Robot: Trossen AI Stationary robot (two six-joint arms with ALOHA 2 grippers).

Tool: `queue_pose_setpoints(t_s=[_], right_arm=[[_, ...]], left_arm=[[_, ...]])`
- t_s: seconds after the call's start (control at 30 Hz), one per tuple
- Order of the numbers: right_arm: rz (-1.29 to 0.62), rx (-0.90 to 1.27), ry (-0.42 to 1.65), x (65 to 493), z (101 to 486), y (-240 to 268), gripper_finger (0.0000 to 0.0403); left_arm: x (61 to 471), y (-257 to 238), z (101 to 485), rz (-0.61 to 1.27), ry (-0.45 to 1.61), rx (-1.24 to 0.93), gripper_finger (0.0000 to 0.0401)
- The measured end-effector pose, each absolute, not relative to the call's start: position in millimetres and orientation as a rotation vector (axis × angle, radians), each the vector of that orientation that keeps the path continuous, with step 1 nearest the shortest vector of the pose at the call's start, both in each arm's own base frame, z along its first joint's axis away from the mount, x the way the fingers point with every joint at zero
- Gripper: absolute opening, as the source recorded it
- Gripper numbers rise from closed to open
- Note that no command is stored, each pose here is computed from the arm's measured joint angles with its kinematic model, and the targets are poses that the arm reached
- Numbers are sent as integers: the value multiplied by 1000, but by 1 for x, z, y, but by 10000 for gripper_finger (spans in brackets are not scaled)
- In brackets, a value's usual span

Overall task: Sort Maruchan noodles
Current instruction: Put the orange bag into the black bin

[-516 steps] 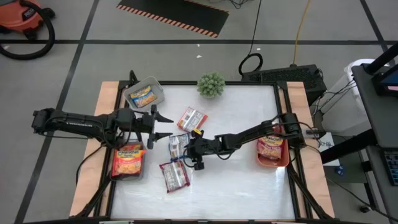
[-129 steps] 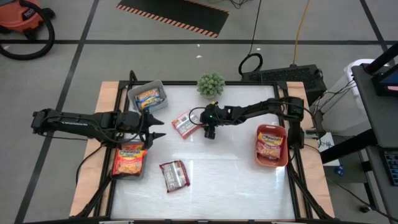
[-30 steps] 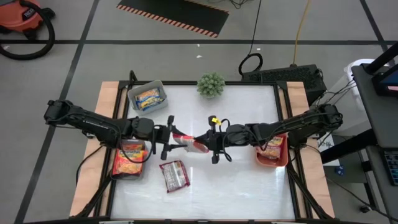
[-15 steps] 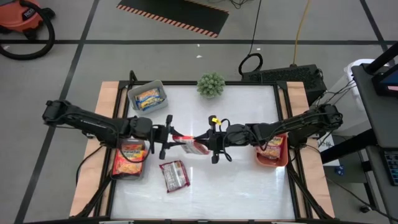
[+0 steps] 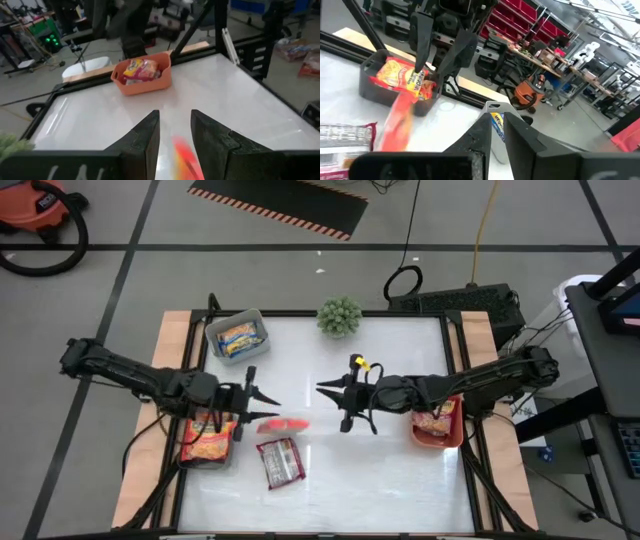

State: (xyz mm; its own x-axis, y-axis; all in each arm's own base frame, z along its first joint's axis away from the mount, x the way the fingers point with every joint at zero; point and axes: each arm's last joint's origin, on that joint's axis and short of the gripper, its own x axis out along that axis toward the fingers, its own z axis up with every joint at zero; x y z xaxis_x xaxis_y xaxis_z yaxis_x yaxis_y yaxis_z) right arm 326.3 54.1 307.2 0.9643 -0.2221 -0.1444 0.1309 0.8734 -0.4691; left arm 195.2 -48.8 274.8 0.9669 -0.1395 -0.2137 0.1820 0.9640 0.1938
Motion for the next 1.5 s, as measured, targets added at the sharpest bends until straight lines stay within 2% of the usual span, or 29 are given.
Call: queue_pose_setpoints(t_s=[0.17, 0.33, 0.57, 0.7, 1.0, 1.2, 1.37, 1.5], right_arm=[[-175, -426, 215, 316, 315, 54, 49], [-115, -342, 299, 316, 303, 50, 50], [4, -310, 368, 348, 260, 50, 50], [55, -304, 386, 372, 230, 55, 53], [146, -279, 526, 439, 181, 68, 118], [242, -235, 553, 459, 162, 76, 156], [320, -246, 579, 462, 142, 79, 168], [325, -313, 545, 467, 132, 80, 163]], left_arm=[[179, -56, 276, -138, 236, 251, 115], [174, -56, 269, -35, 322, 224, 115], [174, -55, 265, -15, 361, 185, 115], [172, -55, 262, -2, 393, 236, 115], [169, -45, 255, 103, 480, 296, 115], [164, -40, 246, 123, 585, 304, 115], [161, -39, 242, 126, 641, 320, 115], [160, -38, 241, 128, 657, 317, 115]])
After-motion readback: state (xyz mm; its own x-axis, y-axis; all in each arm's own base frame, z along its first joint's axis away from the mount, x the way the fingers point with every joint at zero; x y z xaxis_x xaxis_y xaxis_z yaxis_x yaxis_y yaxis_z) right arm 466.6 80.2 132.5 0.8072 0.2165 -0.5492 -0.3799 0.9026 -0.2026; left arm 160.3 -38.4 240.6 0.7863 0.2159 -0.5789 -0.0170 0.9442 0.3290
